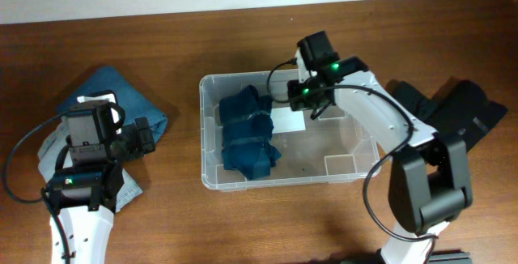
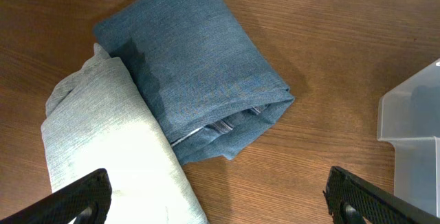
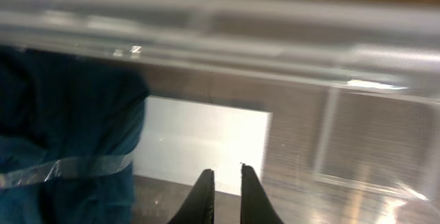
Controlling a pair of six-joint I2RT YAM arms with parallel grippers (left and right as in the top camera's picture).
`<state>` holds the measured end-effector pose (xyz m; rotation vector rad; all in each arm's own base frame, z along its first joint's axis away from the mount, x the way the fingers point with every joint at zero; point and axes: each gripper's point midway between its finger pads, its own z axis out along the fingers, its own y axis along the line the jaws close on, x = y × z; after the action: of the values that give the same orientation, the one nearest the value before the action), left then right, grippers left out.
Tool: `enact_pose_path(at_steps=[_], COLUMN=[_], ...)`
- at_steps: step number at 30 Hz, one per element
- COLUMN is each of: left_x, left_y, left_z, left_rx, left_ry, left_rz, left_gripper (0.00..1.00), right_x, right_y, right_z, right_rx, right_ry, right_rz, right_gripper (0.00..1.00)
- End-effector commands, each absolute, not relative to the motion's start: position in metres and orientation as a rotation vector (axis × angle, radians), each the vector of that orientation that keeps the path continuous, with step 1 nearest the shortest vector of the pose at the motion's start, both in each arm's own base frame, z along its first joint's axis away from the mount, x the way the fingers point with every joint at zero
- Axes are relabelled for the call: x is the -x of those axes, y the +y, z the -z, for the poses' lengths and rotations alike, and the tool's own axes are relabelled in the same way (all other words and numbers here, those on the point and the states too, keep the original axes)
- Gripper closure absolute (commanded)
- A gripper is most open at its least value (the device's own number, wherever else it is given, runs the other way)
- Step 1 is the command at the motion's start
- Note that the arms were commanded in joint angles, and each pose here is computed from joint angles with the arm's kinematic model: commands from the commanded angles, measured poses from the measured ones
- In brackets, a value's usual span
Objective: Pack container
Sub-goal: 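Lower the teal bundle into the box's left side and release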
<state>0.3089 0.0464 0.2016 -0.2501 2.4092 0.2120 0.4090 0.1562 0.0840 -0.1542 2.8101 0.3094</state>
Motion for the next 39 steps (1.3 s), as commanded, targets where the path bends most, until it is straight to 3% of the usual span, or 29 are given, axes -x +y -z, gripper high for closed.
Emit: enact_pose_path(at_steps=[1, 7, 15, 19, 36, 39], left_x=[-0.311, -0.311, -0.311, -0.311, -0.311, -0.311], left_y=[0.050, 0.050, 0.050, 0.050, 0.050, 0.050], left_z=[-0.209, -0.209, -0.209, -0.209, -0.209, -0.209], left_rx=[0.274, 0.274, 0.274, 0.274, 0.274, 0.274], left_ry=[2.389, 2.389, 2.389, 2.389, 2.389, 2.389], left_rz=[-0.225, -0.225, -0.225, -0.225, -0.225, -0.225], left_gripper=[0.01, 0.01, 0.01, 0.01, 0.01, 0.01], right_x=[-0.393, -0.374, -0.360, -0.360, -0.372, -0.392], right_y=[0.198, 0.228, 0.235, 0.251, 0.281, 0.266], right_z=[-0.072, -0.066, -0.012, -0.003, -0.023, -0.056], right_rx=[0.288, 0.366, 0.357, 0.459, 0.665, 0.611], right_ry=[2.846, 2.863, 2.988, 2.972, 2.814, 2.786], right_rz=[-0.438, -0.411, -0.330, -0.450, -0.667, -0.597], right_gripper=[0.95, 0.95, 0.95, 0.95, 0.95, 0.90])
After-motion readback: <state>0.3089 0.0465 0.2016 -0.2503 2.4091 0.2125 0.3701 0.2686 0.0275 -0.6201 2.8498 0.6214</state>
